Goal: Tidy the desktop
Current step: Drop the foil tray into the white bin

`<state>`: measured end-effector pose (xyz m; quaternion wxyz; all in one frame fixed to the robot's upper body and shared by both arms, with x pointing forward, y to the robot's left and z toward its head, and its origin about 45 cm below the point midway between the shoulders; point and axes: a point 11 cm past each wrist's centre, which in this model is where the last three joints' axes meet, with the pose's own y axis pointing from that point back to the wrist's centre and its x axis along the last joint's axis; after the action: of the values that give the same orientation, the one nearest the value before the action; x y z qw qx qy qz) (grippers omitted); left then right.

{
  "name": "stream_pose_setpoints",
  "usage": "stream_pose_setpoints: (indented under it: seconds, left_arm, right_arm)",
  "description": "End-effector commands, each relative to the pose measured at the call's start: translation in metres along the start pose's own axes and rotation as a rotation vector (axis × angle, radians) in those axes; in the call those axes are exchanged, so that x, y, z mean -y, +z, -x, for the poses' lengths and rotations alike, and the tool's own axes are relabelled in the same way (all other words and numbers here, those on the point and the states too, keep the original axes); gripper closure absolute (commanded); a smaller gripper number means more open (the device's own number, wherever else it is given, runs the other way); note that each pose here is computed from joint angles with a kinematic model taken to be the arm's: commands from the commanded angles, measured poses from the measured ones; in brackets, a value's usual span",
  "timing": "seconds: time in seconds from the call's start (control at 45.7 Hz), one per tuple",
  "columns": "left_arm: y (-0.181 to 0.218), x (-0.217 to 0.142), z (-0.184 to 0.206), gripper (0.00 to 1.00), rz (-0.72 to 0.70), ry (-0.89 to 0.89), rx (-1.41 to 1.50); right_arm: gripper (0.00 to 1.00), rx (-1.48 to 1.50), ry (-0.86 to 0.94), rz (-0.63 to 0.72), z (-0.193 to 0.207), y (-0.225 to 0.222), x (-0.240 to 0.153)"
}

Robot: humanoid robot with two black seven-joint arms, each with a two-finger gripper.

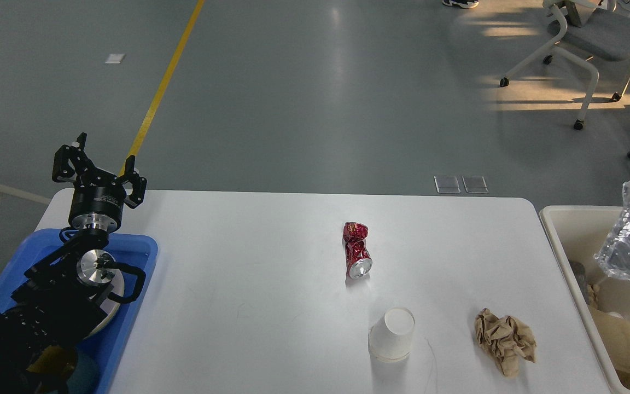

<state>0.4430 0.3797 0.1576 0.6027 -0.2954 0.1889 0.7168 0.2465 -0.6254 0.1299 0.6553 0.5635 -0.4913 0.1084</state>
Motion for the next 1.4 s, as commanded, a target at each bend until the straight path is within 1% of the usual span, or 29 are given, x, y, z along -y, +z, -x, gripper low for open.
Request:
stream_pose_setpoints:
  seconds: [0.0, 0.022, 0.066, 0.131, 0.241, 0.329, 0.394, 0.438, 0.591, 0.679, 0.876, 0.986, 1.073, 1.248, 1.314, 1.336, 1.38]
  left_arm:
    - [0.000, 0.000, 0.000, 0.04, -0.001, 0.001, 0.001]
    - [0.000, 0.000, 0.000, 0.03, 0.000, 0.000, 0.001]
    - [0.000, 0.000, 0.000, 0.03, 0.000, 0.000, -0.001]
    - [0.000, 0.000, 0.000, 0.03, 0.000, 0.000, -0.001]
    - [0.000, 0.000, 0.000, 0.04, 0.000, -0.001, 0.000]
    - [0.000, 0.000, 0.000, 0.03, -0.001, 0.000, 0.002]
    - [0.000, 0.000, 0.000, 0.04, 0.000, 0.000, 0.001]
    - [0.000, 0.000, 0.000, 0.03, 0.001, 0.001, 0.000]
    - [0.000, 0.000, 0.000, 0.03, 0.000, -0.001, 0.000]
    - [0.000, 0.001, 0.001, 0.04, 0.000, -0.002, 0.000]
    - [0.000, 0.000, 0.000, 0.03, 0.000, -0.001, 0.000]
    - [0.000, 0.000, 0.000, 0.03, 0.000, 0.000, 0.001]
    - [0.000, 0.000, 0.000, 0.04, 0.000, 0.000, -0.001]
    - [0.000, 0.000, 0.000, 0.04, 0.000, 0.000, 0.001]
    - [0.000, 0.000, 0.000, 0.04, 0.001, 0.001, 0.000]
    - [0.000, 0.000, 0.000, 0.03, 0.001, 0.001, 0.000]
    - [0.000, 0.000, 0.000, 0.04, -0.001, -0.001, 0.000]
  right_arm:
    - [0.59, -0.017, -0.049, 0.003, 0.030, 0.002, 0.003]
    - [0.53, -0.018, -0.051, 0.002, 0.033, 0.002, 0.004]
    - [0.46, -0.013, -0.048, 0.000, 0.034, 0.001, 0.005]
    - [0.43, -0.001, -0.046, 0.003, 0.038, 0.002, 0.005]
    - [0.26, 0.002, -0.047, 0.010, 0.039, 0.006, 0.003]
    - [0.08, 0.004, -0.040, 0.010, 0.034, 0.006, 0.003]
    - [0.00, 0.011, -0.045, 0.005, 0.034, 0.003, 0.004]
    - [0.00, 0.019, -0.048, 0.001, 0.031, 0.001, 0.004]
    - [0.00, 0.019, -0.024, 0.001, -0.007, 0.002, -0.003]
    - [0.00, 0.008, -0.042, 0.001, -0.047, 0.001, -0.012]
    - [0.00, -0.007, -0.173, -0.018, -0.131, -0.031, -0.039]
    - [0.00, -0.031, -0.196, -0.019, -0.172, -0.050, -0.056]
    - [0.00, -0.082, -0.204, -0.035, -0.196, -0.074, -0.063]
    - [0.00, -0.232, -0.276, -0.049, -0.229, -0.136, -0.077]
    - [0.00, -0.283, -0.290, -0.058, -0.241, -0.163, -0.083]
    - [0.00, -0.319, -0.294, -0.070, -0.250, -0.186, -0.089]
    - [0.00, -0.353, -0.305, -0.074, -0.255, -0.205, -0.093]
